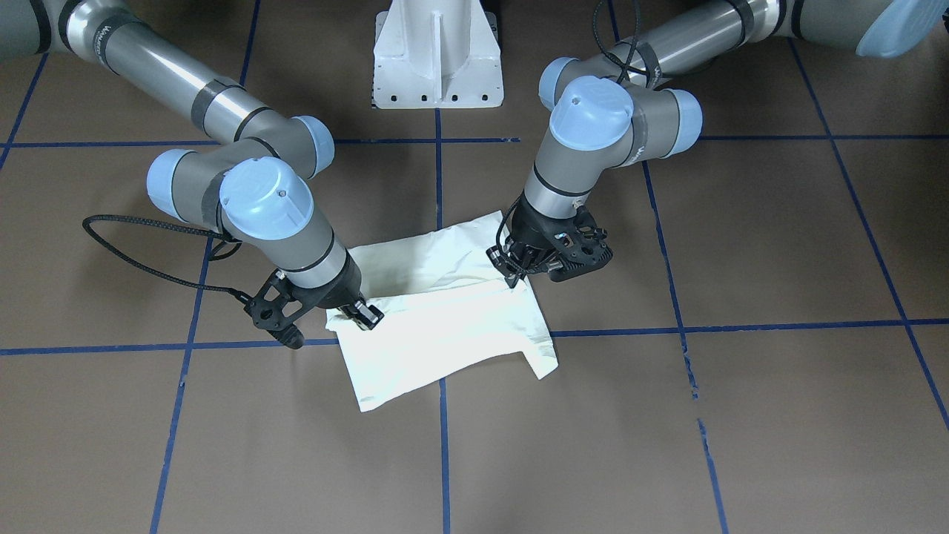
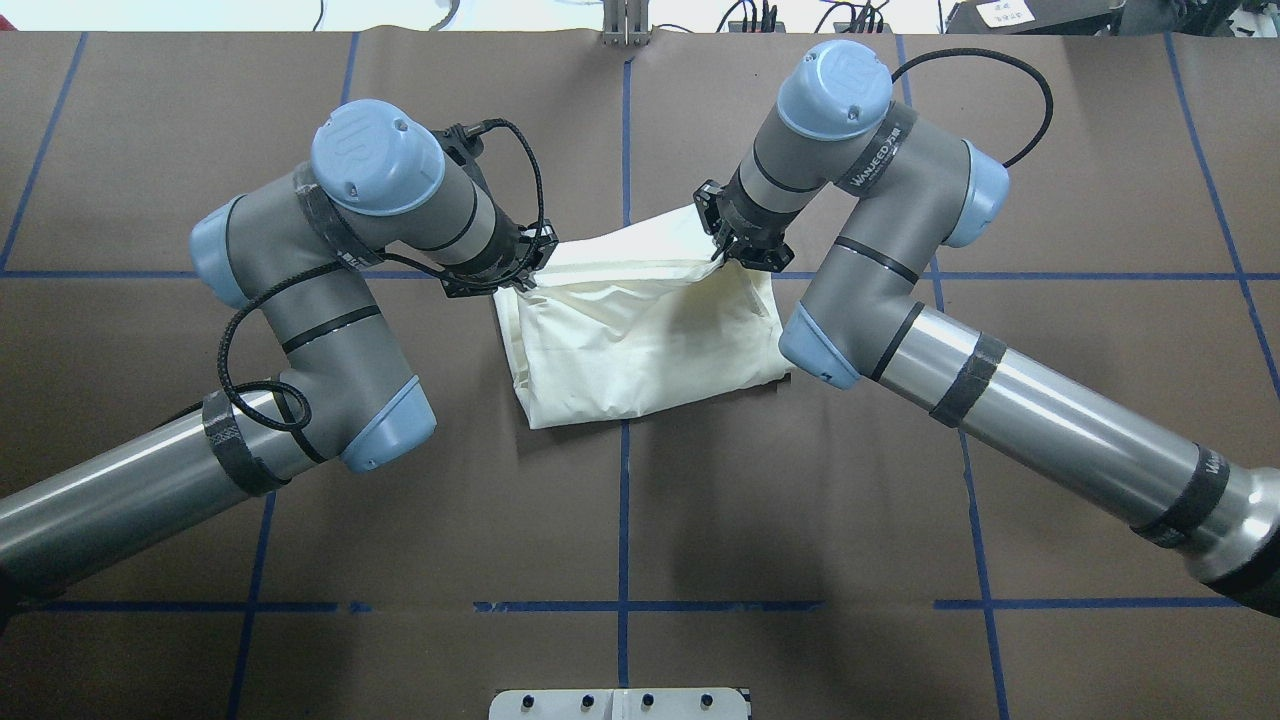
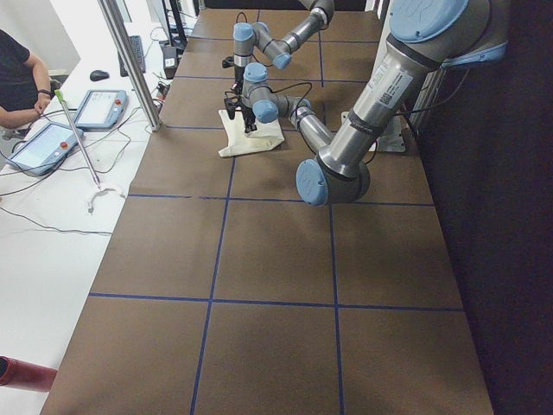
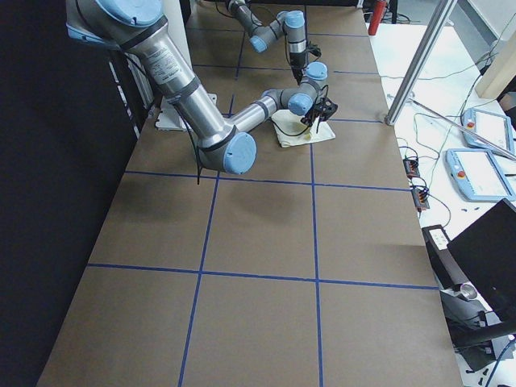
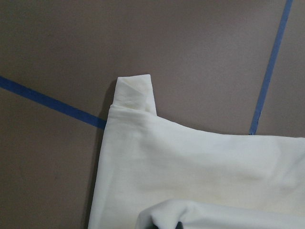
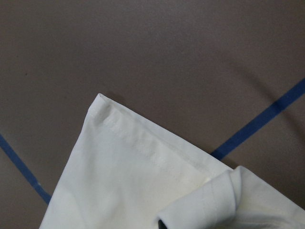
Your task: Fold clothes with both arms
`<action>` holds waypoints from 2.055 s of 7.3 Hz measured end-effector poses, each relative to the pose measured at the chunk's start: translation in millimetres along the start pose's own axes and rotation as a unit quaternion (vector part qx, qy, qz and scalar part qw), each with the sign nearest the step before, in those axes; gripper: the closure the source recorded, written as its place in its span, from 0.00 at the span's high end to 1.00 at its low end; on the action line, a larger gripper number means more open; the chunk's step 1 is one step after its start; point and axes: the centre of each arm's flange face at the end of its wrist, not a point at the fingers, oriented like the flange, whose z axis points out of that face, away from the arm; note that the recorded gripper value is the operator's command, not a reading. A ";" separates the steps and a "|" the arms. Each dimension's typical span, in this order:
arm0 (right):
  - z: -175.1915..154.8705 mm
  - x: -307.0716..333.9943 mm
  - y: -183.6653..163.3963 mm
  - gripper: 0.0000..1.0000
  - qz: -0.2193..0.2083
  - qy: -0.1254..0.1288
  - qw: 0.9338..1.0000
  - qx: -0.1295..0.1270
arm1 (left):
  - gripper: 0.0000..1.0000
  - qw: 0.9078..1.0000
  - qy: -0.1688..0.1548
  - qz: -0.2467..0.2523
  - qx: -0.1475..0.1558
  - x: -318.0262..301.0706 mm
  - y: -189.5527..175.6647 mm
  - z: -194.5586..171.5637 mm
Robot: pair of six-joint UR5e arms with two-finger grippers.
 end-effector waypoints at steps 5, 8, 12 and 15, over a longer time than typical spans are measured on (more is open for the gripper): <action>-12.0 -28.9 -12.3 1.00 0.009 -0.005 1.000 -0.001 | 1.00 1.000 -0.006 0.011 0.014 -3.6 -25.7 0.6; -25.1 -20.2 -45.6 1.00 0.011 0.001 1.000 -0.019 | 1.00 0.998 -0.015 0.049 0.033 -23.5 -70.0 10.3; -48.0 7.1 -79.9 1.00 -0.081 -0.009 0.997 -0.007 | 1.00 0.993 0.115 0.013 -0.009 -45.8 -19.8 19.3; -89.0 89.6 -177.5 1.00 -0.191 0.003 0.981 0.025 | 1.00 0.991 0.129 0.036 -0.008 -93.0 -67.6 -28.9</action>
